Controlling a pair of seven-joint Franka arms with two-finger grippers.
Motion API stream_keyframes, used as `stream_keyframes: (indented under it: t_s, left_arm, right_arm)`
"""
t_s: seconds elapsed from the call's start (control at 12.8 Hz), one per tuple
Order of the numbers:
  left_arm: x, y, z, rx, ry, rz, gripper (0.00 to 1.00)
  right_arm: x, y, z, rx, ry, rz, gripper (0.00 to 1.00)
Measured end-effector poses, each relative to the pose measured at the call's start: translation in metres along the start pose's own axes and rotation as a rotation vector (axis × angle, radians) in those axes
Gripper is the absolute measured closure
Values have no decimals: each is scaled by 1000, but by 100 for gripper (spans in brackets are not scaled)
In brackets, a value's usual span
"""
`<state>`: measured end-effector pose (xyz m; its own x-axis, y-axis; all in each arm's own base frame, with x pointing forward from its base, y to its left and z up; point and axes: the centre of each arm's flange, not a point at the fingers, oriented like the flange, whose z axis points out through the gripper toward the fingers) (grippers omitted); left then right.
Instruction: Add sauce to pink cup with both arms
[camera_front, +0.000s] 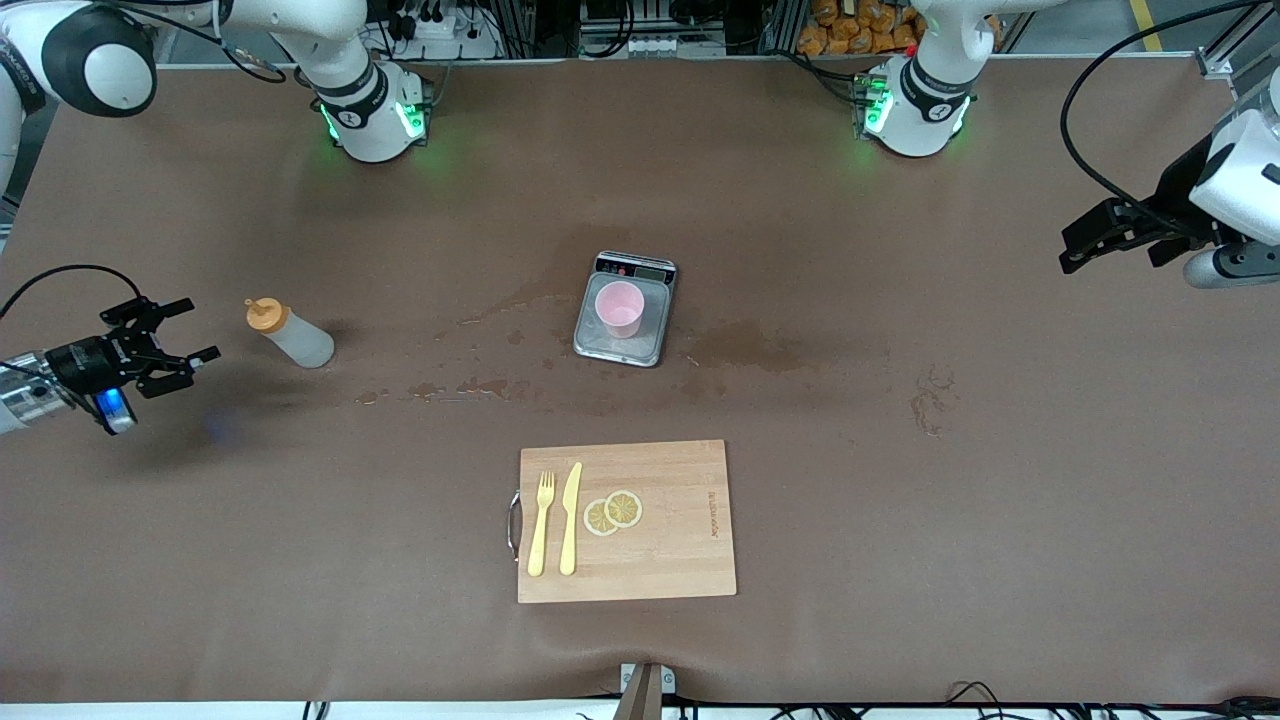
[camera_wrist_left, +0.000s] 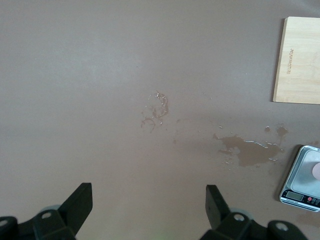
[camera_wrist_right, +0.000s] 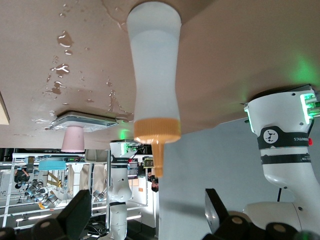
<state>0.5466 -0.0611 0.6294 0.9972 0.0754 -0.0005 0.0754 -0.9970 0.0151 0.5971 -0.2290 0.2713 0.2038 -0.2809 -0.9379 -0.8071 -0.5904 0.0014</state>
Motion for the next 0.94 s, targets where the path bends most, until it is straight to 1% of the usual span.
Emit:
stream_keyframes:
  t_s: [0.16,0.23,0.39,0.55,0.63,0.78,0.86,0.94]
  left_arm:
    - [0,0,0,0,0,0,0]
    - [0,0,0,0,-1,1,0]
    - [0,1,1,0,-2,1,0]
    - [0,1,1,0,-3,1,0]
    - [0,1,2,0,-3,1,0]
    - [0,0,2,0,-3,1,0]
    - [0,0,2,0,-3,1,0]
    - [1,0,2,0,-3,0,0]
  right_arm:
    - [-24,-11,-11,7,33,-49,0]
    - [-43,-21,-19,15,59,-91,0]
    - [-93,-44,-34,28,115,-208,0]
    - [-140,-61,-39,32,145,-305,0]
    - [-153,-63,-41,33,158,-327,0]
    - [-165,-62,-46,34,179,-374,0]
    - [-176,-65,-45,8,210,-419,0]
    - [-194,-75,-39,-62,272,-458,0]
